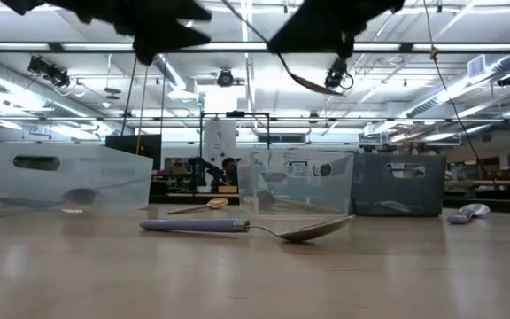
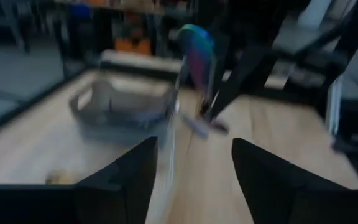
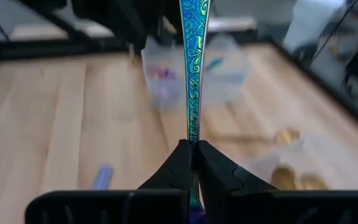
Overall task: Sort silverware by color (type)
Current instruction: Put the blue spoon into the left transparent bin
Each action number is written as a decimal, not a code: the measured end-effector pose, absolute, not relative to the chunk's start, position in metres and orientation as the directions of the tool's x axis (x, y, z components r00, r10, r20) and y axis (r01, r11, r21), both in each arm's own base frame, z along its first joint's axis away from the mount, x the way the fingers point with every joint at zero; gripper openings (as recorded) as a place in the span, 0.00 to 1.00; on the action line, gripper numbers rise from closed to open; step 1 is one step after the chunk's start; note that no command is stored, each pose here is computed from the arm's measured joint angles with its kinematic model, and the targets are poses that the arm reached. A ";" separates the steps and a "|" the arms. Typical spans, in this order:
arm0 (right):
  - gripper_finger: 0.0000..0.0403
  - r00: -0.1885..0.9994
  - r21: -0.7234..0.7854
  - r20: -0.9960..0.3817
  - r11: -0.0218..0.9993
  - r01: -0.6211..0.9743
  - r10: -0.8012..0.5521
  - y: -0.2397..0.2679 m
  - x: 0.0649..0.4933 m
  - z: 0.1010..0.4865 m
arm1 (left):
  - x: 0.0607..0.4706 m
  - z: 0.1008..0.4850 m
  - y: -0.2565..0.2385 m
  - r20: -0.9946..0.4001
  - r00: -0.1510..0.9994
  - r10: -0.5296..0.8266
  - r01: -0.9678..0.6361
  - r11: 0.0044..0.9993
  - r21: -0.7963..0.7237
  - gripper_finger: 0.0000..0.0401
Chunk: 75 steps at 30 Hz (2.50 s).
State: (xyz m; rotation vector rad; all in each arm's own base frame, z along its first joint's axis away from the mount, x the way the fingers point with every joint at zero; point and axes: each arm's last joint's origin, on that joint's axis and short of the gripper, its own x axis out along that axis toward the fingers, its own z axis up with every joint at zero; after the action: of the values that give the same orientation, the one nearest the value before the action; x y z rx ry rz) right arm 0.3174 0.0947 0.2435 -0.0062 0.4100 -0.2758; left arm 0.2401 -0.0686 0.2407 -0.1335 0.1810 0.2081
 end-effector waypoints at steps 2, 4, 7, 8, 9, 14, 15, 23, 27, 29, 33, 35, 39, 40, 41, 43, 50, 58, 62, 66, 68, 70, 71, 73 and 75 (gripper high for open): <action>0.06 0.895 -0.077 -0.342 0.958 0.277 -0.286 0.095 0.320 0.249 | 0.242 0.248 -0.067 -0.126 0.972 0.197 -0.211 0.971 -0.113 0.55; 0.06 0.898 -0.100 -0.303 0.947 0.304 -0.320 0.094 0.321 0.252 | 0.245 0.252 -0.065 -0.069 0.976 0.207 -0.214 0.969 -0.123 0.56; 0.06 0.892 -0.123 -0.257 0.928 0.351 -0.371 0.093 0.321 0.256 | 0.252 0.255 -0.063 -0.001 0.975 0.221 -0.219 0.968 -0.124 0.55; 0.06 0.889 -0.126 -0.246 0.923 0.364 -0.385 0.093 0.322 0.257 | 0.255 0.254 -0.063 0.018 0.974 0.225 -0.221 0.967 -0.126 0.55; 0.06 0.887 -0.130 -0.241 0.919 0.373 -0.395 0.092 0.322 0.258 | 0.258 0.252 -0.063 0.031 0.973 0.228 -0.223 0.967 -0.124 0.55; 0.06 0.872 -0.146 -0.224 0.899 0.412 -0.436 0.091 0.321 0.259 | 0.271 0.245 -0.059 0.114 0.955 0.274 -0.260 0.957 -0.127 0.54; 0.06 0.870 -0.148 -0.221 0.897 0.417 -0.441 0.091 0.321 0.259 | 0.274 0.244 -0.058 0.121 0.947 0.298 -0.284 0.951 -0.123 0.54; 0.06 0.851 -0.157 -0.210 0.876 0.456 -0.481 0.090 0.321 0.259 | 0.303 0.249 -0.059 0.157 0.927 0.339 -0.327 0.940 -0.100 0.54; 0.06 0.829 -0.168 -0.200 0.852 0.496 -0.522 0.089 0.320 0.260 | 0.315 0.253 -0.061 0.166 0.917 0.362 -0.357 0.932 -0.056 0.53; 0.06 0.814 -0.177 -0.194 0.836 0.519 -0.547 0.089 0.319 0.260 | 0.319 0.254 -0.059 0.165 0.911 0.377 -0.375 0.926 -0.049 0.51; 0.06 0.791 -0.202 -0.180 0.809 0.553 -0.585 0.091 0.318 0.260 | 0.320 0.254 -0.053 0.166 0.900 0.403 -0.398 0.915 -0.065 0.44; 0.06 0.786 -0.209 -0.176 0.803 0.558 -0.593 0.091 0.318 0.260 | 0.321 0.254 -0.050 0.166 0.896 0.412 -0.406 0.911 -0.073 0.40; 0.06 0.787 -0.208 -0.176 0.804 0.557 -0.591 0.091 0.318 0.260 | 0.321 0.254 -0.045 0.166 0.890 0.424 -0.416 0.906 -0.082 0.28; 0.06 0.788 -0.208 -0.177 0.805 0.556 -0.590 0.091 0.318 0.260 | 0.321 0.254 -0.045 0.166 0.890 0.424 -0.416 0.905 -0.082 0.25; 0.06 0.790 -0.207 -0.178 0.807 0.552 -0.586 0.091 0.318 0.260 | 0.322 0.254 -0.044 0.166 0.890 0.425 -0.417 0.905 -0.082 0.21; 0.06 0.799 -0.203 -0.181 0.816 0.541 -0.574 0.091 0.318 0.260 | 0.322 0.254 -0.044 0.167 0.890 0.423 -0.415 0.906 -0.082 0.14; 0.09 0.804 -0.199 -0.183 0.822 0.533 -0.566 0.091 0.318 0.260 | 0.322 0.254 -0.045 0.170 0.900 0.402 -0.398 0.916 -0.054 0.03; 0.20 0.830 -0.196 -0.203 0.852 0.485 -0.519 0.097 0.317 0.258 | 0.319 0.251 -0.043 0.085 0.907 0.413 -0.416 0.909 0.029 0.03; 0.25 0.859 -0.165 -0.242 0.891 0.422 -0.451 0.102 0.316 0.255 | 0.312 0.251 -0.045 -0.018 0.919 0.395 -0.393 0.918 0.055 0.03; 0.28 0.886 -0.114 -0.313 0.939 0.323 -0.343 0.104 0.316 0.250 | 0.297 0.256 -0.047 -0.120 0.923 0.366 -0.362 0.930 0.058 0.03; 0.28 0.879 -0.099 -0.345 0.944 0.315 -0.329 0.104 0.314 0.246 | 0.287 0.261 -0.047 -0.174 0.918 0.357 -0.353 0.934 0.056 0.03; 0.28 0.867 -0.093 -0.368 0.942 0.324 -0.335 0.103 0.313 0.243 | 0.276 0.264 -0.048 -0.217 0.911 0.351 -0.351 0.936 0.041 0.03; 0.28 0.863 -0.094 -0.376 0.940 0.327 -0.338 0.103 0.313 0.243 | 0.271 0.267 -0.048 -0.236 0.907 0.348 -0.350 0.936 0.035 0.03; 0.27 0.858 -0.091 -0.386 0.939 0.331 -0.340 0.103 0.312 0.241 | 0.259 0.270 -0.048 -0.280 0.903 0.327 -0.334 0.942 0.023 0.03; 0.27 0.854 -0.090 -0.392 0.938 0.334 -0.342 0.103 0.312 0.241 | 0.249 0.275 -0.049 -0.304 0.905 0.299 -0.318 0.948 -0.016 0.03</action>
State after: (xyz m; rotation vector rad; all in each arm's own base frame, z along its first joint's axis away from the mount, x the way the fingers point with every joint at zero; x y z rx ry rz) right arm 0.3116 0.1028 0.2408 -0.0186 0.4153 -0.3553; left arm 0.2493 -0.0487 0.2753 -0.0659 0.3035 0.3188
